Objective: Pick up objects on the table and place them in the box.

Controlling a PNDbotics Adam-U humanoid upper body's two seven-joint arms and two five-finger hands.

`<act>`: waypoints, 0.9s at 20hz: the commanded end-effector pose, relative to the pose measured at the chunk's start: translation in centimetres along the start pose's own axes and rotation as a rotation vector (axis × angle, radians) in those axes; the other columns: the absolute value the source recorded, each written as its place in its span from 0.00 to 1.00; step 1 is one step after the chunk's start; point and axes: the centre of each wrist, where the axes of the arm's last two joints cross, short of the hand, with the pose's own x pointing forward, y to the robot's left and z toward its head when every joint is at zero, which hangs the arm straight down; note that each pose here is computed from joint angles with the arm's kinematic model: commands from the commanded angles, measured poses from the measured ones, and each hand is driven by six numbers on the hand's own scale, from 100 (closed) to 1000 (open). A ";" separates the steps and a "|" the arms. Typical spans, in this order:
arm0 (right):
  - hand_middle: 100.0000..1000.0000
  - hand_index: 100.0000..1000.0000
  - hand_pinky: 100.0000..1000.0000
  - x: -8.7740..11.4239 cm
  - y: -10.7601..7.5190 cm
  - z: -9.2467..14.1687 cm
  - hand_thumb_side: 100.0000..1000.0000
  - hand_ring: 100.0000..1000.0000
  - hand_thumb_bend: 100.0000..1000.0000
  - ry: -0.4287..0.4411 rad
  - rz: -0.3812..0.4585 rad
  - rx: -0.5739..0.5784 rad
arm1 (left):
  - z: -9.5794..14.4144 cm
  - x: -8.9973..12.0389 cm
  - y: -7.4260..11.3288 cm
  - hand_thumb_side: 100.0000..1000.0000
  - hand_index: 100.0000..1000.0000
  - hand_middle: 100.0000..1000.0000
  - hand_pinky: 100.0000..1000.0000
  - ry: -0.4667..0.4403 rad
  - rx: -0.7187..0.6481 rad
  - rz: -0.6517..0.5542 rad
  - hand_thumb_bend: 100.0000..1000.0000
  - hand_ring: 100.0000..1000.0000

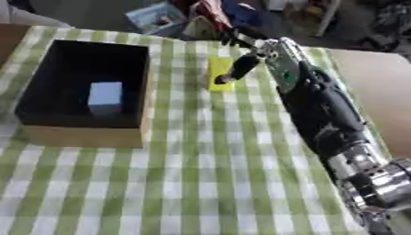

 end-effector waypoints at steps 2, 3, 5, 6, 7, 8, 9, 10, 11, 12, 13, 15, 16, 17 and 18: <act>0.77 0.89 0.81 -1.3 -1.6 0.8 0.14 0.83 0.61 0.045 0.015 -0.054 | -0.4 0.8 0.9 0.00 0.69 0.52 0.67 -0.032 0.006 -0.030 0.29 0.52; 0.77 0.89 0.81 -1.5 -1.5 0.9 0.14 0.83 0.60 0.050 0.016 -0.062 | -0.5 0.8 0.9 0.00 0.69 0.52 0.67 -0.034 0.006 -0.031 0.29 0.52; 0.77 0.88 0.81 -1.8 -1.4 1.0 0.13 0.83 0.60 0.064 0.021 -0.072 | -0.5 0.8 0.9 0.00 0.69 0.52 0.67 -0.036 0.007 -0.032 0.29 0.52; 0.76 0.87 0.81 -1.9 -1.2 1.1 0.12 0.83 0.60 0.071 0.023 -0.073 | -0.5 0.9 0.9 0.00 0.69 0.52 0.67 -0.036 0.007 -0.031 0.29 0.52; 0.75 0.86 0.81 -2.1 -1.1 1.1 0.12 0.82 0.59 0.077 0.023 -0.072 | -0.5 0.9 0.9 0.00 0.69 0.52 0.67 -0.036 0.008 -0.031 0.29 0.52; 0.74 0.85 0.81 -2.2 -1.0 1.1 0.10 0.82 0.61 0.081 0.024 -0.070 | -0.5 0.8 0.9 0.00 0.69 0.52 0.67 -0.036 0.008 -0.031 0.29 0.52; 0.73 0.84 0.81 -2.2 -0.9 1.1 0.11 0.82 0.59 0.084 0.024 -0.068 | -0.5 0.8 0.9 0.00 0.69 0.52 0.67 -0.035 0.009 -0.032 0.29 0.52; 0.71 0.83 0.80 -2.3 -0.7 1.1 0.11 0.81 0.58 0.087 0.025 -0.065 | -0.5 0.8 0.9 0.00 0.69 0.52 0.67 -0.035 0.010 -0.031 0.29 0.52; 0.68 0.81 0.80 -2.3 -0.6 1.1 0.11 0.80 0.58 0.088 0.026 -0.060 | -0.5 0.8 0.9 0.00 0.69 0.52 0.67 -0.035 0.010 -0.031 0.29 0.52; 0.64 0.78 0.79 -2.3 -0.4 1.1 0.10 0.79 0.58 0.089 0.026 -0.057 | -0.5 0.8 0.9 0.00 0.69 0.52 0.67 -0.035 0.011 -0.031 0.29 0.52; 0.59 0.75 0.79 -2.3 -0.4 1.1 0.10 0.78 0.56 0.088 0.026 -0.056 | -0.5 0.8 0.9 0.00 0.69 0.52 0.67 -0.035 0.011 -0.031 0.29 0.52; 0.52 0.69 0.77 -2.2 -0.3 1.1 0.12 0.75 0.51 0.084 0.026 -0.069 | -0.5 0.8 0.9 0.00 0.69 0.52 0.67 -0.034 0.013 -0.030 0.29 0.52; 0.48 0.67 0.76 -2.1 -0.4 1.1 0.12 0.74 0.50 0.081 0.027 -0.078 | -0.5 0.8 0.9 0.00 0.69 0.52 0.67 -0.034 0.014 -0.030 0.29 0.52; 0.47 0.65 0.76 -2.0 -0.4 1.1 0.14 0.73 0.47 0.075 0.027 -0.091 | -0.5 0.8 0.9 0.00 0.69 0.52 0.67 -0.033 0.014 -0.030 0.29 0.52; 0.44 0.63 0.75 -1.9 -0.5 1.0 0.15 0.72 0.44 0.065 0.026 -0.103 | -0.5 0.8 0.9 0.00 0.69 0.52 0.67 -0.032 0.014 -0.030 0.29 0.52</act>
